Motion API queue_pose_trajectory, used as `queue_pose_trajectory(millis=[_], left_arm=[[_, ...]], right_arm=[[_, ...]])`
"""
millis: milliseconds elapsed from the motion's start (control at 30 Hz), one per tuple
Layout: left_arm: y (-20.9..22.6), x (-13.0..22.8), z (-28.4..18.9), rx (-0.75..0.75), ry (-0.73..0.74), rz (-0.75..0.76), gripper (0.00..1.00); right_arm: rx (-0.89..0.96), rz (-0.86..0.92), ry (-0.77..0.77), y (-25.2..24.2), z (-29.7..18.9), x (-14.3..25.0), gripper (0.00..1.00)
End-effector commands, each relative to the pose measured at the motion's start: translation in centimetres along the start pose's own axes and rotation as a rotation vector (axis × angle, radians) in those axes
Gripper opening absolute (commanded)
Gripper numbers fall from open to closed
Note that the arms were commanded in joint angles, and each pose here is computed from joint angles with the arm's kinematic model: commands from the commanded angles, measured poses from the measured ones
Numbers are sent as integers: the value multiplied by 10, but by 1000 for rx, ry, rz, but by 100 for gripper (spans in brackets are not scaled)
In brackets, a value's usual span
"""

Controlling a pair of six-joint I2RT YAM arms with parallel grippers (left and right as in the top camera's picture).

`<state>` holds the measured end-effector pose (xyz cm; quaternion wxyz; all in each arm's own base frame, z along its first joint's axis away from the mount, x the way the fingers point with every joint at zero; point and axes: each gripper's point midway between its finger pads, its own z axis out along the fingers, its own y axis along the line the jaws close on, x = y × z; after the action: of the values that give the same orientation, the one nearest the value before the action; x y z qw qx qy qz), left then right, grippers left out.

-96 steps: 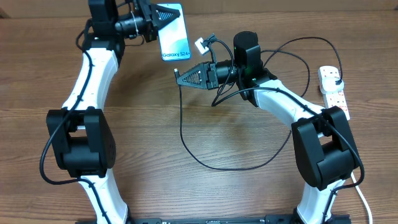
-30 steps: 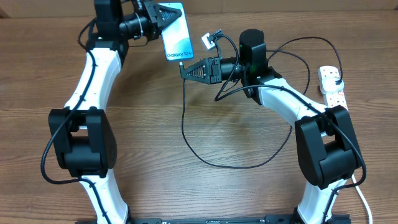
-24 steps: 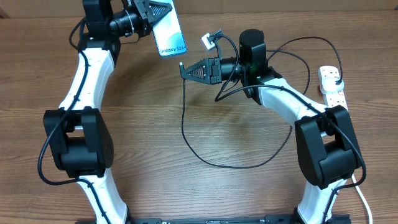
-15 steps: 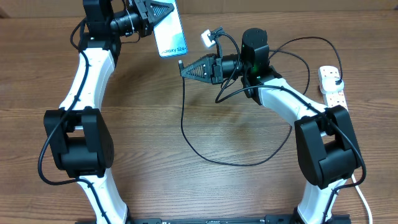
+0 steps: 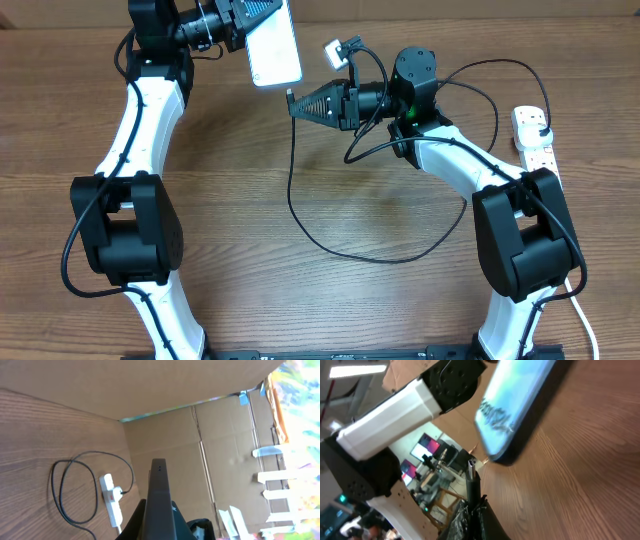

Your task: Plug charger to phone and switch on socket

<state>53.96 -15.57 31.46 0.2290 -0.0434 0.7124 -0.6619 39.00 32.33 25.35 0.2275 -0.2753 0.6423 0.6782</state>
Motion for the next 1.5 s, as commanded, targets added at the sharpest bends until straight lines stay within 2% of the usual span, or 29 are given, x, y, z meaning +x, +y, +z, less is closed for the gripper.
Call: queue_pose_trajectory(millis=[0,1467], left_arm=[[-33,5,-1,35,20,30,5],[-34,9,6,35,25,109,4]], right_arm=[[17,79,-35,-3,0,-10,4],[-6,133,-16,4,12,-5,4]])
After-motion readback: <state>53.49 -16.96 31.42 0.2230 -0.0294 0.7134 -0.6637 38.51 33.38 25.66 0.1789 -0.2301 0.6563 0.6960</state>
